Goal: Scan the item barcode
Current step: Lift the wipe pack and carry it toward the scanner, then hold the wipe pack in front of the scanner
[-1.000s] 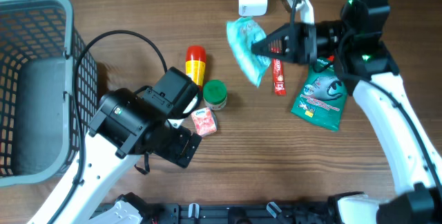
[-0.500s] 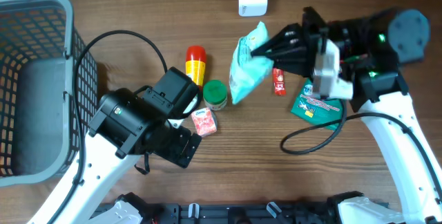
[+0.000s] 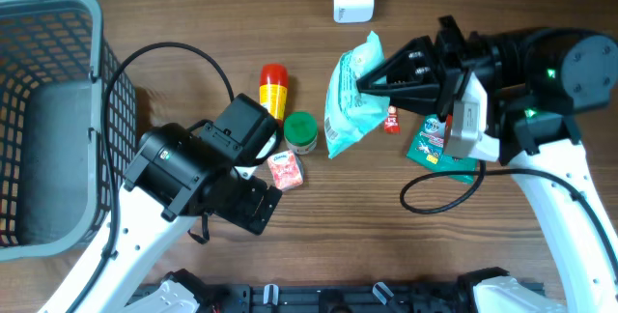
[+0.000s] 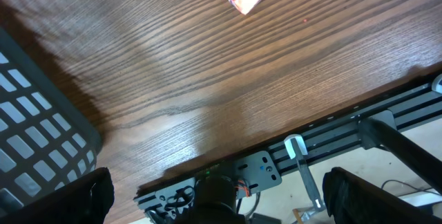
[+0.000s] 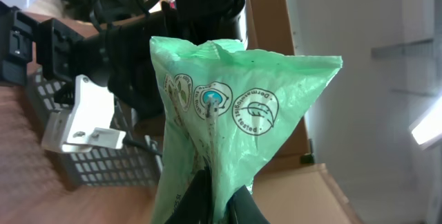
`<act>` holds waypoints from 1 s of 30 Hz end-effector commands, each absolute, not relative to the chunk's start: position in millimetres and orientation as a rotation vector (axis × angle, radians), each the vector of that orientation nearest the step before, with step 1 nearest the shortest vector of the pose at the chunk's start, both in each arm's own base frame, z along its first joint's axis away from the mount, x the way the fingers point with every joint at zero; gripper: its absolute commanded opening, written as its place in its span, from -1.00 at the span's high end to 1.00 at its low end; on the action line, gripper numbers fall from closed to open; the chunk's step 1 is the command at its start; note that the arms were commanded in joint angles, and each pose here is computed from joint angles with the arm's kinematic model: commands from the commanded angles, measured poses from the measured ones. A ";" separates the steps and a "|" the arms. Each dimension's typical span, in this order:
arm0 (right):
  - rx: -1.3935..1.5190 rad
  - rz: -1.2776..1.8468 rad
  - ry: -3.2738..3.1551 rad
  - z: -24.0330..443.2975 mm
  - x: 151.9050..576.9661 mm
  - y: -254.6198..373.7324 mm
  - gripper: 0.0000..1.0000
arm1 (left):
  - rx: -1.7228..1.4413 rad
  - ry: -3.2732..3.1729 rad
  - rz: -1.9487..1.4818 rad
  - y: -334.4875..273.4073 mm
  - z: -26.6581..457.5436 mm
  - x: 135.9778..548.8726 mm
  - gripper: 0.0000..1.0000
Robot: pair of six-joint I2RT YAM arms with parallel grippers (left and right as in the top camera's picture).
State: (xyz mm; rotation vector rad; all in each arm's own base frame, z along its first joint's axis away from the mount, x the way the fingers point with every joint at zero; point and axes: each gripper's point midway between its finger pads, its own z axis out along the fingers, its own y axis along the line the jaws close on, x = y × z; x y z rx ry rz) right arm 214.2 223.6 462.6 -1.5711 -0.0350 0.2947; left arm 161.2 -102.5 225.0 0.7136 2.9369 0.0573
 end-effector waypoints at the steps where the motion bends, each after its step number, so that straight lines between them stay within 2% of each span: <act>1: -1.602 0.252 -0.161 472.7 183.8 218.2 0.91 | 0.699 2.935 0.045 -102.3 226.5 160.3 -1.00; 5: -1.577 0.562 0.244 458.3 207.8 220.6 0.91 | 0.699 2.935 0.045 -102.3 226.5 160.3 -1.00; 8: -1.372 0.721 0.873 421.7 273.1 225.0 0.91 | 0.699 2.935 0.045 -102.3 226.5 160.3 -1.00; 11: -1.218 0.867 1.211 393.3 300.6 223.8 0.91 | 0.699 2.935 0.045 -102.3 226.5 160.3 -1.00; 15: -0.828 0.835 1.650 348.8 370.7 206.8 0.91 | 0.699 2.935 0.045 -102.3 226.5 160.3 -1.00; 20: -0.074 0.689 2.010 264.7 472.7 156.9 0.91 | 0.699 2.935 0.045 -102.3 226.5 160.3 -1.00; 25: 0.131 0.787 2.045 177.7 534.6 166.8 0.91 | 0.699 2.935 0.045 -102.3 226.5 160.3 -1.00; 30: 0.215 0.813 2.033 140.1 585.3 174.2 0.91 | 0.698 2.935 0.045 -102.3 226.5 160.3 -1.00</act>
